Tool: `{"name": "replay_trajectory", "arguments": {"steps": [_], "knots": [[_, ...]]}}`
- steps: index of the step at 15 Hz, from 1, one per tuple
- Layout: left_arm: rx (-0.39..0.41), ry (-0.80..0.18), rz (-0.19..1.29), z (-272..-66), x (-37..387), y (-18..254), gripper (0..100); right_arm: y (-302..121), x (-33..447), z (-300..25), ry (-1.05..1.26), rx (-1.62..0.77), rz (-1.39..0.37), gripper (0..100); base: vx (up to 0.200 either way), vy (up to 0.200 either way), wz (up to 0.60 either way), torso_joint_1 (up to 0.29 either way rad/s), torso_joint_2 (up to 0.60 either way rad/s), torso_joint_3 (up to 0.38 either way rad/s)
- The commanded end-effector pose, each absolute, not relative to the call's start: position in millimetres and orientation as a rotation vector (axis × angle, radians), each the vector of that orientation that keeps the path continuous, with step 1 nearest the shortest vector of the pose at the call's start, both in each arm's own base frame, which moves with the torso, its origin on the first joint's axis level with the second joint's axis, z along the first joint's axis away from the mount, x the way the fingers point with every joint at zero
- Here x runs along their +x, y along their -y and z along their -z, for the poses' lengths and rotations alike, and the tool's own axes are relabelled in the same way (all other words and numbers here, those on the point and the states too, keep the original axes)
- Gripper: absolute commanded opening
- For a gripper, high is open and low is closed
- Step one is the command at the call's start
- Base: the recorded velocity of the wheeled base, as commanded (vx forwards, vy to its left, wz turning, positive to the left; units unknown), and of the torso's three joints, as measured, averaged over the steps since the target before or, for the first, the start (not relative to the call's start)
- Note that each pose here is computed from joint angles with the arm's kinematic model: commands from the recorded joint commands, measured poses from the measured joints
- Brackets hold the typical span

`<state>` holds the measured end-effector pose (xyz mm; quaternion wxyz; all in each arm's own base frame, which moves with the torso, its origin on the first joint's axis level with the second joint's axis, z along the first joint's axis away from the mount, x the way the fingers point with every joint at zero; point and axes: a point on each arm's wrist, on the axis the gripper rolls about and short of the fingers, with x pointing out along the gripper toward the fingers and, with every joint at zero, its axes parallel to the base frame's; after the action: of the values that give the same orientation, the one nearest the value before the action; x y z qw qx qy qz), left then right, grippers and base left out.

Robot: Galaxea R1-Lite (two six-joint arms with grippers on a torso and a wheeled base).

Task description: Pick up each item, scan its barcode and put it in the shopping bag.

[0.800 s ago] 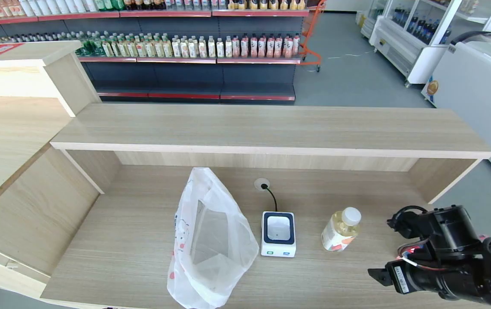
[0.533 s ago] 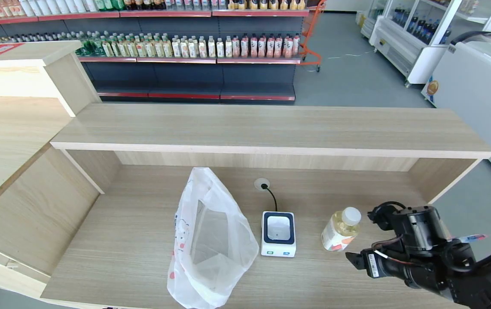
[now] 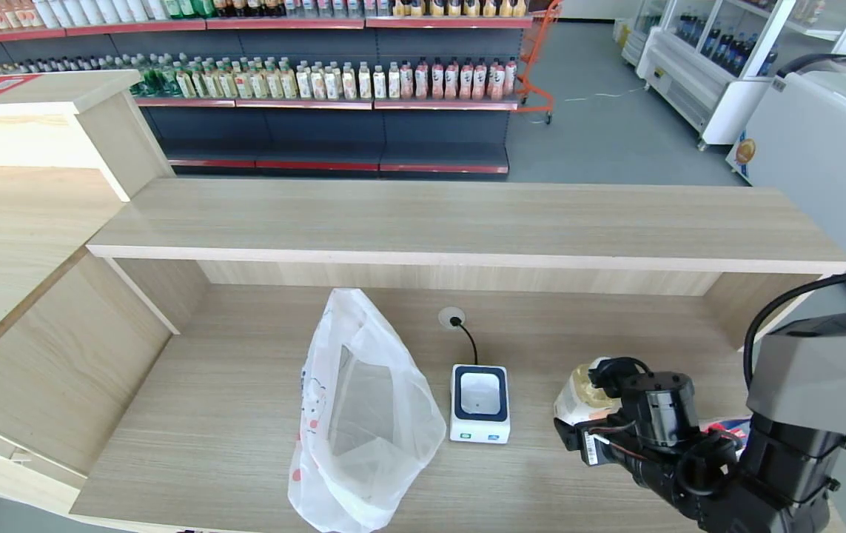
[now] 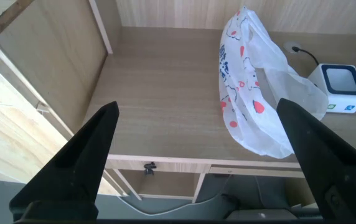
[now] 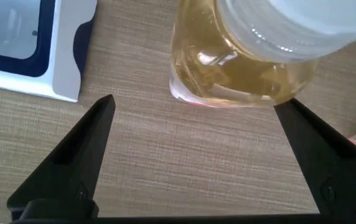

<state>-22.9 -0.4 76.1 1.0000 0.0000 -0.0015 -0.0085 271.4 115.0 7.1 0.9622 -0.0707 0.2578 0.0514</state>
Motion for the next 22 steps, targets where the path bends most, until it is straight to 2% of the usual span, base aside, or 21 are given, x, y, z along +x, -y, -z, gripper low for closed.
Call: {"name": "replay_trajectory", "arguments": {"steps": [1, 9, 18, 19, 22], "knots": [[0.0, 0.003, 0.017, -76, -23, 0, 100, -121, 278, 9, -0.531, -0.177, -0.118, 100, 0.0, 0.0, 0.0, 0.0, 0.0, 0.0], [0.0, 0.003, 0.017, -76, -23, 0, 100, -134, 308, 21, -0.393, -0.243, -0.113, 100, 0.0, 0.0, 0.0, 0.0, 0.0, 0.0], [0.0, 0.003, 0.017, -76, -23, 0, 100, -132, 326, 14, -0.326, -0.207, -0.1, 100, 0.0, 0.0, 0.0, 0.0, 0.0, 0.0], [0.0, 0.003, 0.017, -76, -23, 0, 100, -132, 326, 14, -0.325, -0.205, -0.105, 0, 0.0, 0.0, 0.0, 0.0, 0.0, 0.0], [0.0, 0.003, 0.017, -76, -23, 0, 100, -132, 331, 13, -0.313, -0.203, -0.1, 0, 0.0, 0.0, 0.0, 0.0, 0.0, 0.0]]}}
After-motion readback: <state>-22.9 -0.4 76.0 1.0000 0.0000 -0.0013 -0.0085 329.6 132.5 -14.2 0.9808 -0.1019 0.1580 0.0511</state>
